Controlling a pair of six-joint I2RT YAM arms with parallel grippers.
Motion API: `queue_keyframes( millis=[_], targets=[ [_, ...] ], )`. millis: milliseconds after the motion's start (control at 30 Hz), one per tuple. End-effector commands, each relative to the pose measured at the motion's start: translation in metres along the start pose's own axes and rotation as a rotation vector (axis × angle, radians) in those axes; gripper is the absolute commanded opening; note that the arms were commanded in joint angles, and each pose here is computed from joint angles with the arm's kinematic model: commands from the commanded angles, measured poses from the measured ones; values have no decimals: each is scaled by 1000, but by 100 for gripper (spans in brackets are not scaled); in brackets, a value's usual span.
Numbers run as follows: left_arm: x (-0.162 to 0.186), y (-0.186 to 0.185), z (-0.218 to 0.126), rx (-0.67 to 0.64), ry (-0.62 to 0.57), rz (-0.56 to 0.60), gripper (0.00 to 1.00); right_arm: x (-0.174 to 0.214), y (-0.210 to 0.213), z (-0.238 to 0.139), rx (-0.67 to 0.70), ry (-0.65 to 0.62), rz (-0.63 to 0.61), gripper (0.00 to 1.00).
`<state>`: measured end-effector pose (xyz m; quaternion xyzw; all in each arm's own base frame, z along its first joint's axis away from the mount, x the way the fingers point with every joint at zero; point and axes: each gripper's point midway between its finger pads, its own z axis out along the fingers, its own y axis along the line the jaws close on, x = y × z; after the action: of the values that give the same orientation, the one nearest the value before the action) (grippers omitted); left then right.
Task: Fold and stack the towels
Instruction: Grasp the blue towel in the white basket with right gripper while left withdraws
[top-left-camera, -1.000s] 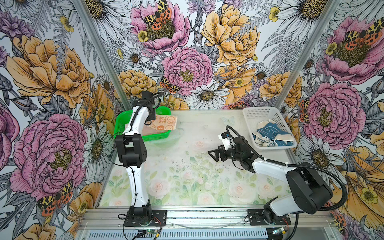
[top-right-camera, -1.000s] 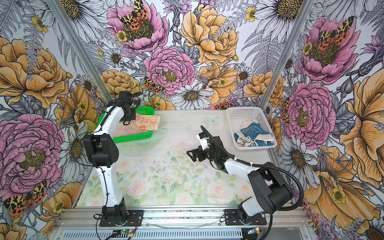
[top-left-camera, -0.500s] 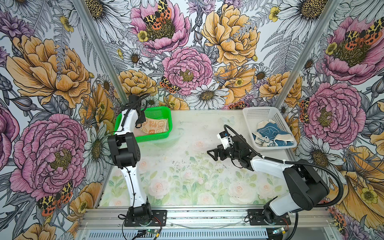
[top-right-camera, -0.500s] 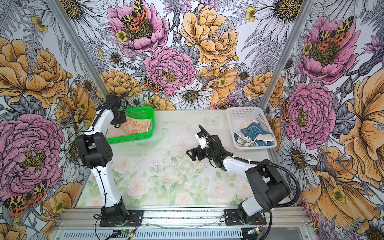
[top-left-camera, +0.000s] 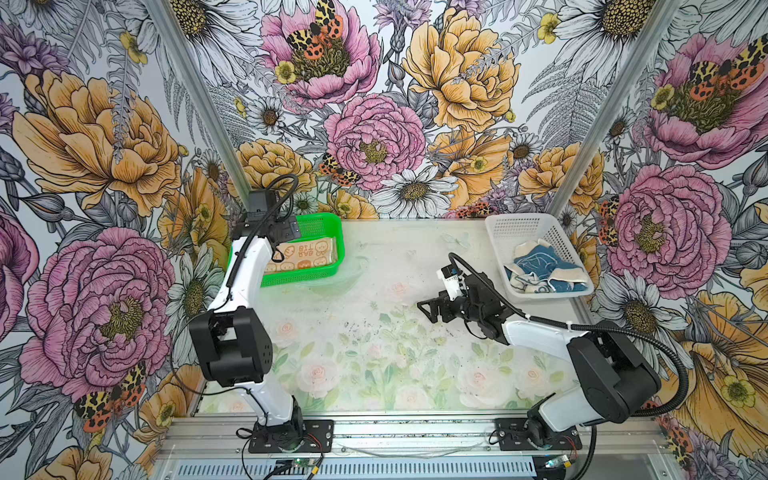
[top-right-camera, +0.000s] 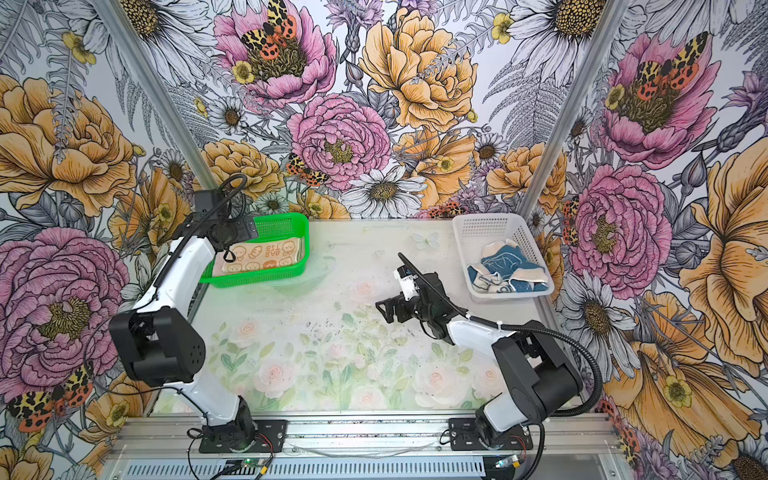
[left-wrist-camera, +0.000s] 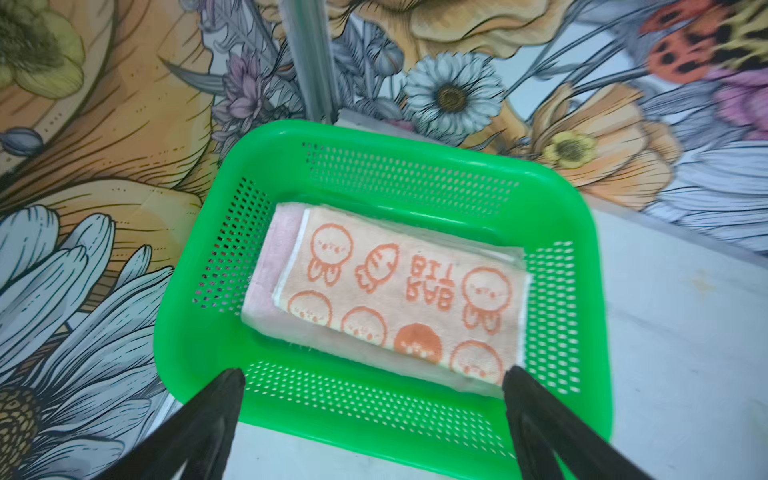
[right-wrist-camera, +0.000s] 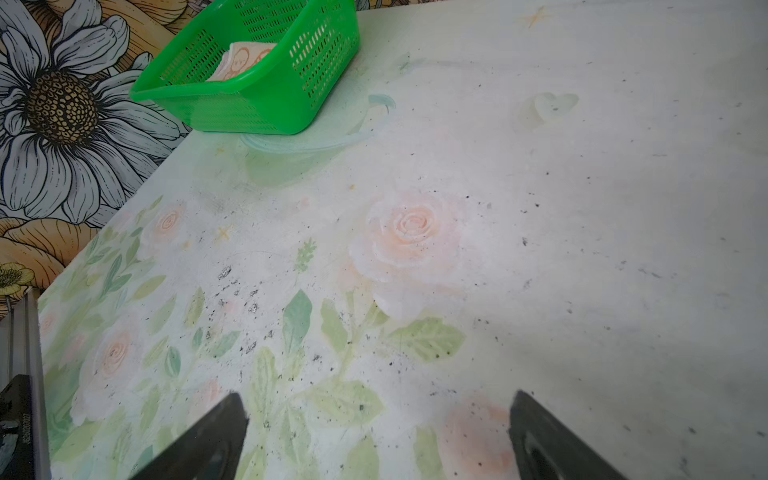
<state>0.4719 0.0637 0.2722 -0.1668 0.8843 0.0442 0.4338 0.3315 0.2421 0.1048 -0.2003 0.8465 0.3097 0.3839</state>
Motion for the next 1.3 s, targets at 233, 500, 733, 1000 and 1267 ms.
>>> queue_keyframes(
  millis=[233, 500, 733, 1000, 1267],
  targets=[
    [83, -199, -82, 602, -114, 439, 99, -13, -17, -18, 111, -96, -62, 99],
    [84, -234, -146, 932, -191, 447, 99, -34, -69, -53, 371, -116, 82, 99],
    [128, -273, -175, 1059, -188, 600, 99, -96, -139, -141, 702, -201, 248, 99],
    [151, -291, -202, 1122, -212, 673, 99, -85, -245, -236, 994, -218, 503, 97],
    [172, -304, -214, 1161, -197, 722, 99, -64, -315, -239, 1124, -33, 561, 96]
  ],
)
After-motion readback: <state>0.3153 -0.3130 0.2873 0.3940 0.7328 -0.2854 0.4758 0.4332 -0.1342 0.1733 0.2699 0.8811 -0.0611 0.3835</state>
